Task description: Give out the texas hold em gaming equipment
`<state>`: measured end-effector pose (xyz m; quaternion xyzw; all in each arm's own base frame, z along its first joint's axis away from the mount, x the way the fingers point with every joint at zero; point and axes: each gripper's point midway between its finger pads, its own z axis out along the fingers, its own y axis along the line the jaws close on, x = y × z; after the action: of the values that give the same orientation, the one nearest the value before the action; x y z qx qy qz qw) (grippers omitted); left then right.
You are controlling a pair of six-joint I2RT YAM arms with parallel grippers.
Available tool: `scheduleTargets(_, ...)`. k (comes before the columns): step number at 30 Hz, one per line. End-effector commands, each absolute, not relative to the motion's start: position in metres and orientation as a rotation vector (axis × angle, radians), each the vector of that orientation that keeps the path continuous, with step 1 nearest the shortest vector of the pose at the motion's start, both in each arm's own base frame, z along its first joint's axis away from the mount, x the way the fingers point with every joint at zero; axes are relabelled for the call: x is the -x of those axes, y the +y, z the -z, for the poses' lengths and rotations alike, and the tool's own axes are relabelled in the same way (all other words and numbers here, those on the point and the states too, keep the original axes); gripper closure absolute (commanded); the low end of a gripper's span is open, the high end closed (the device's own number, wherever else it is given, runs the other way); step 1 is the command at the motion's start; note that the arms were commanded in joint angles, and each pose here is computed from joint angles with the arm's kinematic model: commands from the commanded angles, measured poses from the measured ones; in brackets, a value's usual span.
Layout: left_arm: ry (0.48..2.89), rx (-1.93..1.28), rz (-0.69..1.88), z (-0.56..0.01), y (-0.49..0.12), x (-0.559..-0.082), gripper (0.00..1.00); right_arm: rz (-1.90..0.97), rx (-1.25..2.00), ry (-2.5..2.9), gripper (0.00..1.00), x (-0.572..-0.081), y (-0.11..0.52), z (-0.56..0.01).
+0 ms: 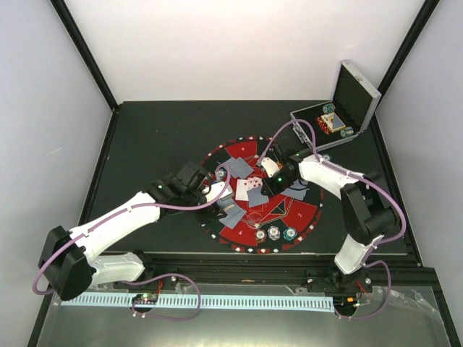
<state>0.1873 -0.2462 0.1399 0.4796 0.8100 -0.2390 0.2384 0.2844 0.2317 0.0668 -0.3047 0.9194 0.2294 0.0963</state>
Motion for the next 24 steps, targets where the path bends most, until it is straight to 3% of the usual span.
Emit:
scheduleTargets(1, 2.160, -1.309, 0.661, -0.154, -0.249, -0.192, 0.63, -0.620, 0.943, 2.724, 0.99, -0.292, 0.230, -0.062)
scheduleTargets(15, 2.165, -1.312, 0.670, -0.153, -0.250, -0.192, 0.63, -0.385, 0.957, 2.801, 0.99, -0.316, 0.213, -0.034)
scheduleTargets(24, 2.167, -1.311, 0.668, -0.152, -0.250, -0.192, 0.63, -0.376, 0.968, 2.770, 0.91, -0.329, 0.219, -0.036)
